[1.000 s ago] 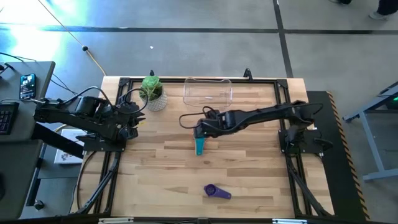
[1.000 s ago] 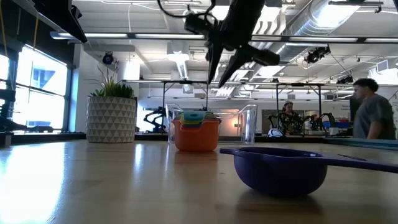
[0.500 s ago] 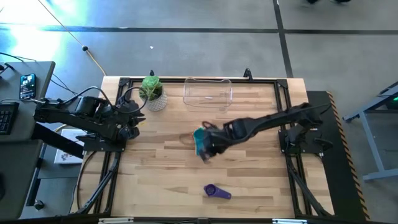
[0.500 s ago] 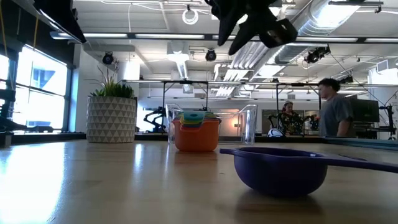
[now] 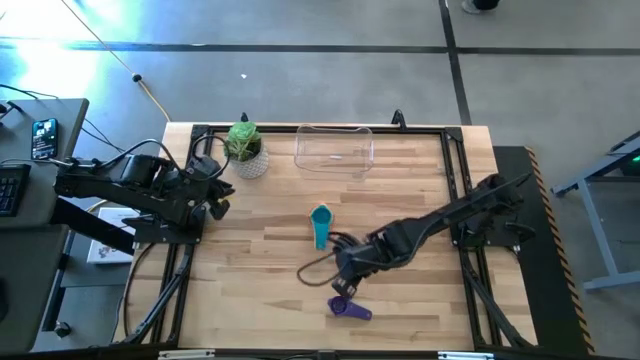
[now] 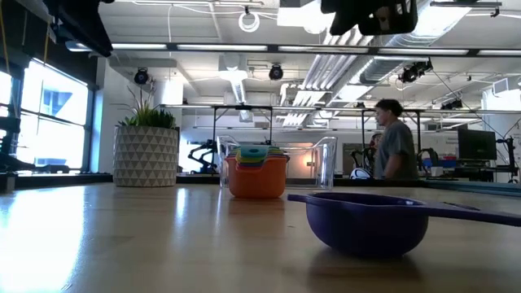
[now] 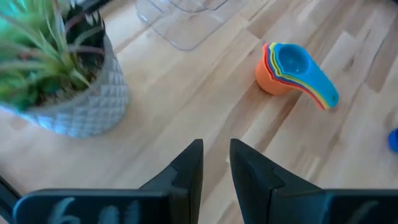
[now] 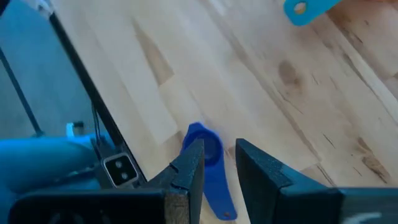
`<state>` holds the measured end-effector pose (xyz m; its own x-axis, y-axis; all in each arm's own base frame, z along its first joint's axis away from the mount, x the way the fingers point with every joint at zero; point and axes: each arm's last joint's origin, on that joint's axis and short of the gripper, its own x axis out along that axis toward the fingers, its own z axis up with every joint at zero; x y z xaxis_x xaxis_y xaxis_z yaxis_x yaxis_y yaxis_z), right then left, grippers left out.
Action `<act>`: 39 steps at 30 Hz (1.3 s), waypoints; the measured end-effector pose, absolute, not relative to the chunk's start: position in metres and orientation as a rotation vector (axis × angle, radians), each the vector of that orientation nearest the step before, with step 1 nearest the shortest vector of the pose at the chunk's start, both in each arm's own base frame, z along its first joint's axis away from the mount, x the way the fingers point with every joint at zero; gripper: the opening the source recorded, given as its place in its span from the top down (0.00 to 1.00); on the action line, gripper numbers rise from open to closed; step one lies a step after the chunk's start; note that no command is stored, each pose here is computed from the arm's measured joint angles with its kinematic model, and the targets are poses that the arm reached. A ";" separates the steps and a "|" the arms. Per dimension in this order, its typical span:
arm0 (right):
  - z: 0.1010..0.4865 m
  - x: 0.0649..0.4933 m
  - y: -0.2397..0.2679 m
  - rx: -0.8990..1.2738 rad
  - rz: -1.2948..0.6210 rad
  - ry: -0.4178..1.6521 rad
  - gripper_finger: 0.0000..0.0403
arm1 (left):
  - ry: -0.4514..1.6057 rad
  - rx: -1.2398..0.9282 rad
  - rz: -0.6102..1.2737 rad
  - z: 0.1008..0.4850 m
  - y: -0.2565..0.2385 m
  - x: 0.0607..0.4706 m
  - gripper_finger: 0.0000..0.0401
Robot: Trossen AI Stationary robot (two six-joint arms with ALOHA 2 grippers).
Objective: Nest measuring cups in basket
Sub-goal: Stack the blue measuring cup on top of the blue measuring cup
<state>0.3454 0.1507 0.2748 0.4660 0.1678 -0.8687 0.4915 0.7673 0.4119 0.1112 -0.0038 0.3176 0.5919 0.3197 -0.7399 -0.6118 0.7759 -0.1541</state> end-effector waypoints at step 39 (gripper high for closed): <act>0.164 0.373 0.210 0.168 0.019 1.194 0.68 | 0.742 -0.708 0.593 0.317 -0.006 0.111 0.83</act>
<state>0.3731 0.2097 0.1637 0.3691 0.1037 -0.9236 0.0741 0.9873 0.1404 0.1114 -0.0064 0.3168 0.5993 0.2303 -0.7667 -0.6970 0.6211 -0.3584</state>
